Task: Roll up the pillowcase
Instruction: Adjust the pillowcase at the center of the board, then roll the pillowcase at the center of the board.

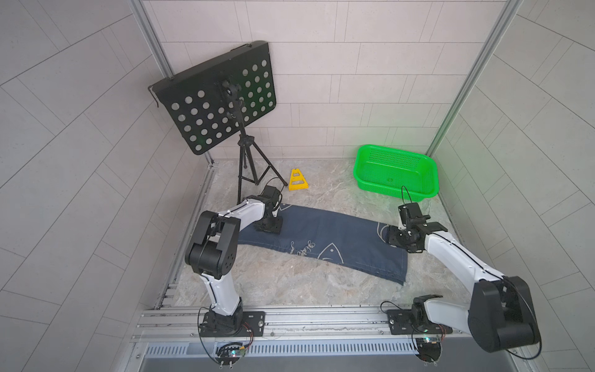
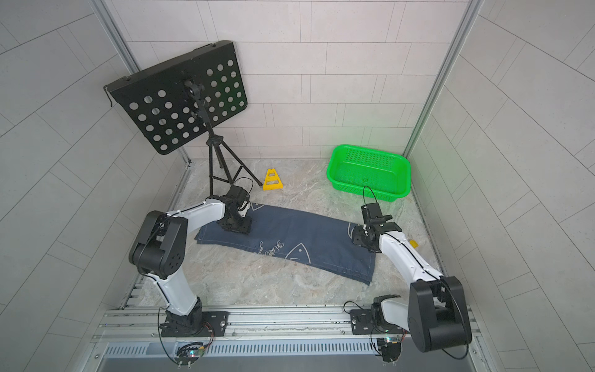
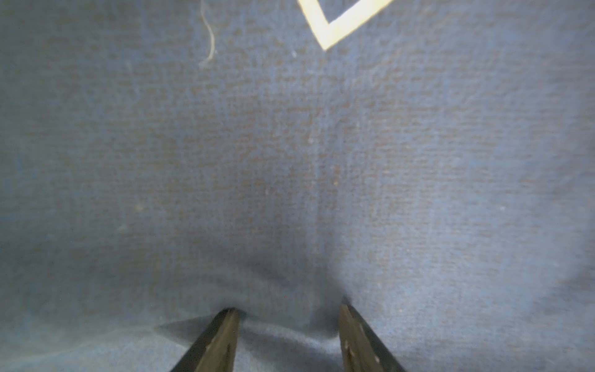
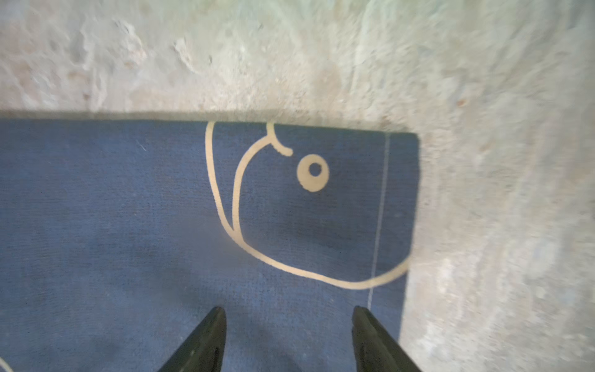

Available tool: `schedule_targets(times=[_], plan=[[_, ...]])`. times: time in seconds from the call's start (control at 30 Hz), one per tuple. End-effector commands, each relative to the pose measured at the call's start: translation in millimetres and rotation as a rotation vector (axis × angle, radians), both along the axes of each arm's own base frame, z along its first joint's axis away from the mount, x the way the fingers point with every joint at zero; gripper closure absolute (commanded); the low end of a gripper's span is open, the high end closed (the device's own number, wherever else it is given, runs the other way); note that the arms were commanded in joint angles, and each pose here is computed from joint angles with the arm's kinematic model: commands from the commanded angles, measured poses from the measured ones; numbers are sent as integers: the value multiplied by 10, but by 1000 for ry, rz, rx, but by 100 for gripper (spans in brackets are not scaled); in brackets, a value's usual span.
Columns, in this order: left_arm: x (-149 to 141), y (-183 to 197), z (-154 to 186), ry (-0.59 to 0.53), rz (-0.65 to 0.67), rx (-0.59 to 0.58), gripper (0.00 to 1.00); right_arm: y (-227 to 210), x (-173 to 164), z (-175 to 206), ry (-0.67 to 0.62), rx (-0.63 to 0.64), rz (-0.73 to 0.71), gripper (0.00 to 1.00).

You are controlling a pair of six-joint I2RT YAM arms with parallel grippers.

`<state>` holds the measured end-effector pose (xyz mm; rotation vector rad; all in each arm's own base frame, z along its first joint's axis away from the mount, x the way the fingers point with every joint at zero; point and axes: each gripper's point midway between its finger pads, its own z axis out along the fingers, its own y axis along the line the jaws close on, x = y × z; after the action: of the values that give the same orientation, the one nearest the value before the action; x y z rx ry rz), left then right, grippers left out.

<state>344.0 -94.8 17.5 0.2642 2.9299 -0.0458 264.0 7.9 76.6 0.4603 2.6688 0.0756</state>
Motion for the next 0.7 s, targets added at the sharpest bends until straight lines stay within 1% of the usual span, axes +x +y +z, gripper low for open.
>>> schedule_targets(times=[0.0,0.13,0.17,0.27,0.33,0.47,0.57,0.67], plan=[[107,42,139,-46,-19,32,42,-252,-313,-54,64,-57,-72,33],[152,-95,446,-133,-48,6,41,-353,-360,-68,48,-4,-132,32],[159,-152,537,-160,-63,0,41,-359,-448,-181,76,4,-142,32],[146,-448,814,-236,-125,-68,41,-349,-446,-206,64,62,-194,31],[92,-763,970,-281,-189,-136,40,-314,-430,-279,53,140,-241,32],[-108,-1485,1175,-345,-355,-257,40,-325,-453,-407,74,154,-245,35],[-312,-2006,1210,-362,-482,-338,40,-311,-381,-433,56,170,-231,37],[-557,-2465,1175,-349,-603,-406,40,-288,-332,-497,80,186,-217,39]])
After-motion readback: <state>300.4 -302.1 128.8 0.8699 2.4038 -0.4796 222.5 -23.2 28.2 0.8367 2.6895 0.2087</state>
